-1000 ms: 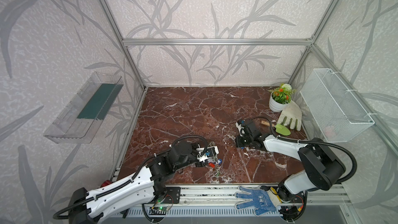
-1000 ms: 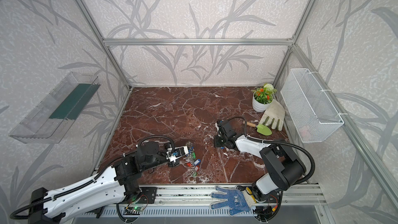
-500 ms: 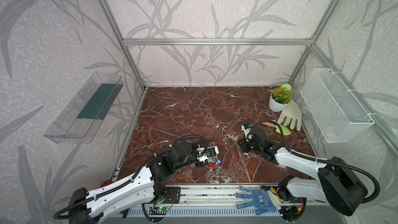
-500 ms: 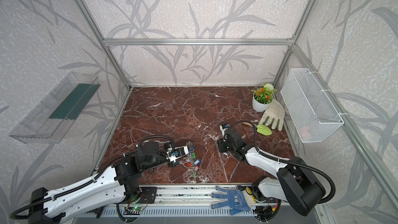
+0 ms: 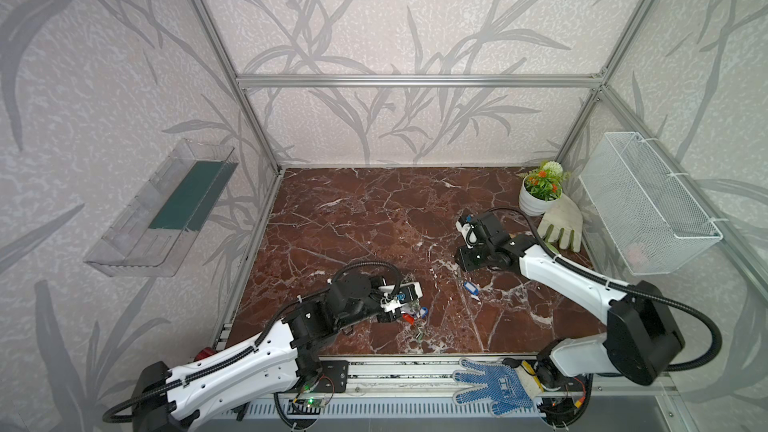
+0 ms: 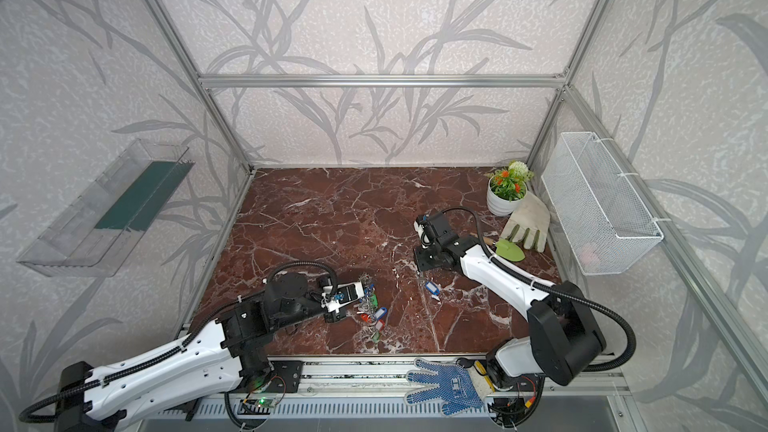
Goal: Put the keys on the keyring
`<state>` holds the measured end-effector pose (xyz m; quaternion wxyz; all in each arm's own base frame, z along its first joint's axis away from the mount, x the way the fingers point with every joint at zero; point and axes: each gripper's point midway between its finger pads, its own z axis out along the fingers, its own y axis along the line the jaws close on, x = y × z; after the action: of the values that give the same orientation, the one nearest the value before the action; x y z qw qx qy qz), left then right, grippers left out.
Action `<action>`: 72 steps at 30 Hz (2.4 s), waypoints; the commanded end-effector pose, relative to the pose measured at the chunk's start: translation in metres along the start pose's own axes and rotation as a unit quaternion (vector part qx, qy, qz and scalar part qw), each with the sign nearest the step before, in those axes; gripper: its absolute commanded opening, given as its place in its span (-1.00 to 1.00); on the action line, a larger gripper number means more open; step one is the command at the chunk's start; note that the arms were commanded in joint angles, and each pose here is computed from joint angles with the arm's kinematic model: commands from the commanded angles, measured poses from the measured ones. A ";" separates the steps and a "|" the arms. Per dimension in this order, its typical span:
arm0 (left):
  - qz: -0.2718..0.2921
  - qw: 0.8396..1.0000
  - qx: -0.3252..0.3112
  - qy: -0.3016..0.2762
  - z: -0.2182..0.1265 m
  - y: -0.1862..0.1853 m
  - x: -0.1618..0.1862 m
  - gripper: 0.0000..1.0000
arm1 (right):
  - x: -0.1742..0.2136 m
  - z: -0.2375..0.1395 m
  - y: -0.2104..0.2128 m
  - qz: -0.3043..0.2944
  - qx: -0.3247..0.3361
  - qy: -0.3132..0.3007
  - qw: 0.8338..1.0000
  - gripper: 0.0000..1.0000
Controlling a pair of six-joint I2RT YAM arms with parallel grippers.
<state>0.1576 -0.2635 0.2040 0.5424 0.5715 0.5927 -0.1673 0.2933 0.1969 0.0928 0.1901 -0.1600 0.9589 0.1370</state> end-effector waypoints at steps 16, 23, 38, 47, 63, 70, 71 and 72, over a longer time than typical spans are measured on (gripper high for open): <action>0.000 0.999 -0.014 -0.051 -0.009 0.011 -0.032 -1.00 | 0.062 0.036 -0.007 -0.012 -0.010 0.199 0.980 -0.30; 0.001 0.998 -0.015 -0.053 -0.010 0.012 -0.033 -1.00 | 0.060 0.040 -0.010 -0.012 -0.005 0.196 0.980 -0.44; 0.001 0.999 -0.017 -0.051 -0.010 0.012 -0.032 -1.00 | 0.062 0.043 -0.010 -0.009 -0.006 0.197 0.980 -0.69; 0.001 0.999 -0.018 -0.051 -0.009 0.012 -0.032 -1.00 | 0.063 0.043 -0.006 -0.002 -0.017 0.197 0.980 -0.91; 0.003 0.999 -0.017 -0.048 -0.009 0.011 -0.031 -1.00 | 0.054 0.037 -0.004 0.019 -0.027 0.170 0.985 -0.40; 0.003 0.999 -0.019 -0.049 -0.009 0.012 -0.032 -1.00 | 0.056 0.045 -0.003 0.026 -0.038 0.178 0.983 -0.23; 0.003 0.999 -0.017 -0.049 -0.009 0.011 -0.031 -1.00 | 0.056 0.046 -0.002 0.027 -0.041 0.179 0.983 -0.23; 0.003 0.999 -0.018 -0.049 -0.009 0.012 -0.031 -1.00 | 0.057 0.047 -0.001 0.027 -0.044 0.181 0.982 -0.25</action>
<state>0.1557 -0.2646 0.2041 0.5418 0.5735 0.5906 -0.1698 0.2646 0.1951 0.0329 0.0177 -0.1690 0.9752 0.1420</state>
